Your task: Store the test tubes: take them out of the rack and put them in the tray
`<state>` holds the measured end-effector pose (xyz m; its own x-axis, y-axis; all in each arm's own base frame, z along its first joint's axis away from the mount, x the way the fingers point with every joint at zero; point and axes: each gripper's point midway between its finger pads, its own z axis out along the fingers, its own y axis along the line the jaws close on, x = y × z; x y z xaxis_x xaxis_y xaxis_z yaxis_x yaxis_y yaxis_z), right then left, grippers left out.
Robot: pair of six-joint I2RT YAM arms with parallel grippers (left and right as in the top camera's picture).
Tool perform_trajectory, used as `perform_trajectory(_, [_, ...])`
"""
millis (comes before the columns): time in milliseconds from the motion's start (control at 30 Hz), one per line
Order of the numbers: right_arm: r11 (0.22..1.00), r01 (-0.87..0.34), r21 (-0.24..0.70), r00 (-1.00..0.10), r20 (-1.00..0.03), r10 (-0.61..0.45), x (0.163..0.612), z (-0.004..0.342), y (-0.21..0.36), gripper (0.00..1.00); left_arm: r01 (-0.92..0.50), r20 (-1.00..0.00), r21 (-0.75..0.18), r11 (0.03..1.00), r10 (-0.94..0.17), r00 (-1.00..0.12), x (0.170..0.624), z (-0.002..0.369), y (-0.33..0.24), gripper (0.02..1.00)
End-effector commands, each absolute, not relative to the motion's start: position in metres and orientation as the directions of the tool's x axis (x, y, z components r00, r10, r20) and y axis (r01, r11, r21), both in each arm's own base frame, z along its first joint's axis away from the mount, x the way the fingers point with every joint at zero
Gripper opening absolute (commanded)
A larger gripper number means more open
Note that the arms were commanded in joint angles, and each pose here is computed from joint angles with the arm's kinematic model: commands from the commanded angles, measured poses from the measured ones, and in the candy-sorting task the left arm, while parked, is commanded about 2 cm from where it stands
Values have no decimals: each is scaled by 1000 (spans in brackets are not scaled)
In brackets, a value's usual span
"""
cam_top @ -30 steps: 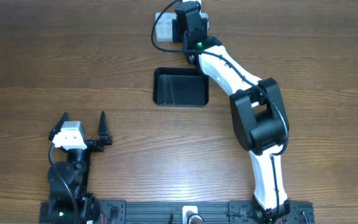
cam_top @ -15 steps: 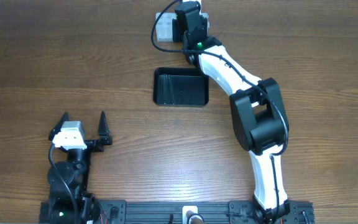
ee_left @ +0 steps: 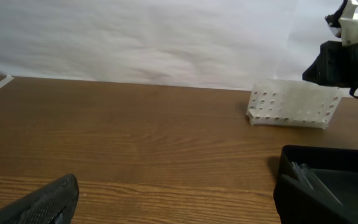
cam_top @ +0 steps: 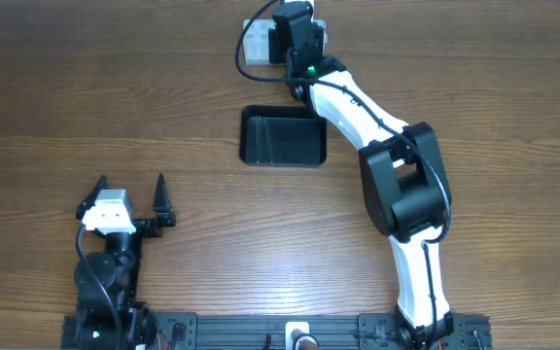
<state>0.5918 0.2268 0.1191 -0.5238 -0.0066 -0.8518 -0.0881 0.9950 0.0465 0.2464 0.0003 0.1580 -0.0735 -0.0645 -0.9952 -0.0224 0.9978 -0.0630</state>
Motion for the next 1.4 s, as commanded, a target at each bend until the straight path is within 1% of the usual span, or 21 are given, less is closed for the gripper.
perform_trajectory(33, [995,-91,50,-414,-910,8,592,188,235,25,-15,-996,-57,998,-58,-70,246,158,0,1000])
perform_trajectory(133, [996,-80,50,-351,-936,19,586,232,228,25,-15,-996,-57,998,-58,-70,246,158,0,1000])
perform_trajectory(200, [995,-88,54,-298,-954,26,578,269,225,27,-15,-996,-57,998,-58,-70,246,158,0,1000])
perform_trajectory(333, [993,-91,77,-206,-977,57,554,339,215,27,-15,-996,-57,998,-58,-70,246,158,0,1000])
perform_trajectory(400, [994,-85,74,-167,-984,59,536,372,208,27,-15,-996,-57,998,-58,-70,246,158,0,998])
perform_trajectory(467, [995,-73,67,-153,-987,55,516,395,201,25,-15,-996,-57,998,-58,-70,246,158,0,1000])
perform_trajectory(500, [996,-69,60,-163,-985,48,505,401,199,25,-15,-996,-57,998,-58,-70,246,158,0,1000])
perform_trajectory(567, [996,-84,39,-212,-977,20,485,402,198,16,-15,-996,-57,998,-58,-70,246,158,0,998])
perform_trajectory(633, [995,-89,46,-311,-950,16,465,386,199,9,-15,-996,-57,998,-58,-70,246,158,0,996])
perform_trajectory(700, [993,-99,69,-419,-908,21,451,361,203,9,-15,-996,-57,998,-58,-70,246,158,0,1000])
perform_trajectory(800, [985,-135,111,-618,-787,4,429,306,214,12,-15,-996,-57,998,-58,-70,246,158,0,998])
perform_trajectory(900, [984,-138,111,-759,-650,-33,413,254,219,12,-15,-996,-57,998,-58,-70,246,158,0,1000])
perform_trajectory(1000, [991,-104,83,-838,-544,-42,409,210,219,9,-15,-996,-57,998,-58,-70,246,158,0,998])
perform_trajectory(1133, [991,-104,83,-899,-435,-58,406,167,227,12,-15,-996,-57,998,-58,-70,246,158,0,1000])
perform_trajectory(1233, [993,-85,87,-921,-387,-45,407,144,231,12,-15,-996,-57,998,-58,-70,246,158,0,1000])
perform_trajectory(1400, [995,-58,76,-932,-361,-27,418,117,231,12,-15,-996,-57,998,-58,-70,246,158,0,1000])
